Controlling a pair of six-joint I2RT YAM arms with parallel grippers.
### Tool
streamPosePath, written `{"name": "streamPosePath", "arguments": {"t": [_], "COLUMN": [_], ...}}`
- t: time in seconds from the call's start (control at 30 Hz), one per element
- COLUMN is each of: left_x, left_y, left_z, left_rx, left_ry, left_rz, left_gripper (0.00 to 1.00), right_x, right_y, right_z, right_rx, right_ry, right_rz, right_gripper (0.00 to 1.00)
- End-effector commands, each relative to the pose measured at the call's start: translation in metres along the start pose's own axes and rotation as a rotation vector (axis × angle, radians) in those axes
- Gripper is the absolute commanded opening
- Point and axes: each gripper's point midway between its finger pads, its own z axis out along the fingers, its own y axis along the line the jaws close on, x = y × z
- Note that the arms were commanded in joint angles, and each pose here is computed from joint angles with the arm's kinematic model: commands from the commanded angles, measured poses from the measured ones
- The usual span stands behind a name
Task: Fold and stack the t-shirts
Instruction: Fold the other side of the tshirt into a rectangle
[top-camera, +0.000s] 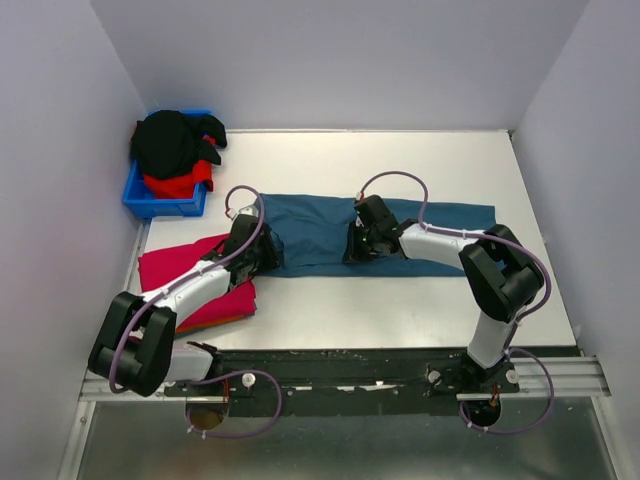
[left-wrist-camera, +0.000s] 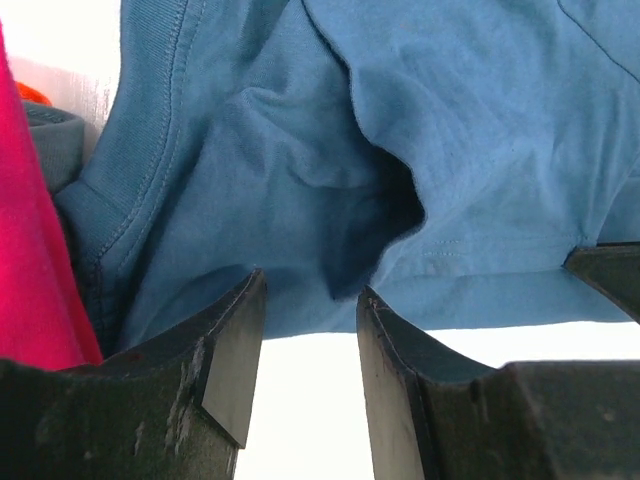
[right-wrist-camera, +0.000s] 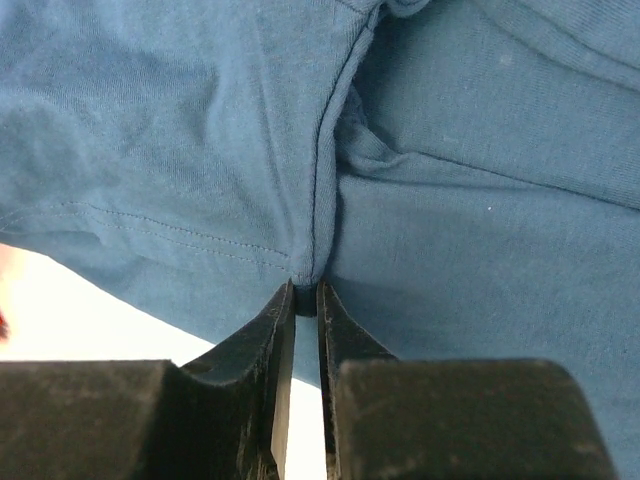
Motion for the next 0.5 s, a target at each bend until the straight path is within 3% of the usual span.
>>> {"name": "streamPosePath", "arguments": {"t": [0.0,0.2,0.47], "left_x": [-0.009,-0.005,0.002], "left_y": [-0.012,-0.024,-0.036], "left_z": [0.009,0.018,0.022], "left_rx": [0.03,0.063,0.107], "left_ry": [-0.021,0.009,0.053], "left_rz": [0.006,0.024,0.027], "left_gripper": [0.5,0.48,0.45], "right_x": [-0.003,-0.004,-0.004], "right_y": [0.003,0.002,0.003], "right_z": [-0.002,-0.004,-0.002], "right_rx": [-0.02,-0.018,-0.023], "right_ry": [-0.024,-0.036,-0.031], "right_rz": [-0.003,-0.004,-0.004], "right_gripper": [0.21,0.1,0.06]}}
